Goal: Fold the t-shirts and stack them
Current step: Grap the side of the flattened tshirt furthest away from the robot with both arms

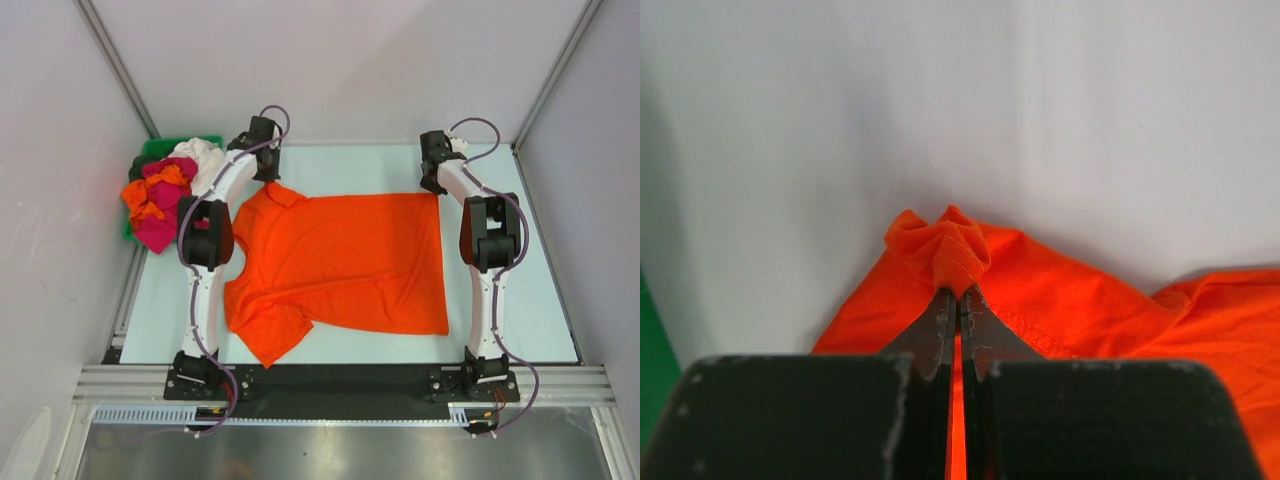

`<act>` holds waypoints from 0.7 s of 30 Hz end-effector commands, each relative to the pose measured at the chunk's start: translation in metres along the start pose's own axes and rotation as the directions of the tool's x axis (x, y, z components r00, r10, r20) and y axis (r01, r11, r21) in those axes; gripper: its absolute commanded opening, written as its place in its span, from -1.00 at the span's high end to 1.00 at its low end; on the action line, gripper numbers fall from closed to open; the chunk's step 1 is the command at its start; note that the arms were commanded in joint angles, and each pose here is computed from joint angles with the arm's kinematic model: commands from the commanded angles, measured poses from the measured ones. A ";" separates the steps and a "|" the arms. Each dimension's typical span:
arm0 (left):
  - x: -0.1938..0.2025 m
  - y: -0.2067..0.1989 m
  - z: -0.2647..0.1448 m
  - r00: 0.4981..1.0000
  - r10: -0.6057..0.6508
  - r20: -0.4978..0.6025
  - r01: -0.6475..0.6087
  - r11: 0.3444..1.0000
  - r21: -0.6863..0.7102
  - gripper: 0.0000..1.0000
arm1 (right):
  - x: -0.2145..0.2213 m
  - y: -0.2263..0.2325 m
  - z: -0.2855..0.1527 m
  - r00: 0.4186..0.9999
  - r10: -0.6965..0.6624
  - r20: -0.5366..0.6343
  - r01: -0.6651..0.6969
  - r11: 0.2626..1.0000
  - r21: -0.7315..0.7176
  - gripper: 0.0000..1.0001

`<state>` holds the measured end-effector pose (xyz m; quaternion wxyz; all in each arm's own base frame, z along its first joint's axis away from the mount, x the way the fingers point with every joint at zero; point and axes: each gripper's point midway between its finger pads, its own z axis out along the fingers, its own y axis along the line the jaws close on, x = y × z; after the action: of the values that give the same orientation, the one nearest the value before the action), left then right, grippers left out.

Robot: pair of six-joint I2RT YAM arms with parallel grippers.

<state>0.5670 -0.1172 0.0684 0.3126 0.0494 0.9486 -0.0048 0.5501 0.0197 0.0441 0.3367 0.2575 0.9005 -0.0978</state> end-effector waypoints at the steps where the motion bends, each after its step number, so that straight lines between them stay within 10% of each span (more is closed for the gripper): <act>1: -0.085 -0.001 -0.081 0.968 0.025 0.249 -0.028 1.000 0.008 1.00 | -0.078 0.012 -0.054 0.981 0.063 0.183 -0.051 0.996 -0.069 1.00; 21: -0.118 0.008 -0.069 0.941 0.078 0.329 -0.061 0.996 -0.061 1.00 | -0.106 -0.002 -0.055 0.973 0.094 0.210 -0.079 0.994 -0.078 1.00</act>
<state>0.6058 -0.1172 0.1824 0.4399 0.0619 0.8959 0.0039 0.5796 0.0097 0.1309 0.4186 0.2626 0.8658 -0.0791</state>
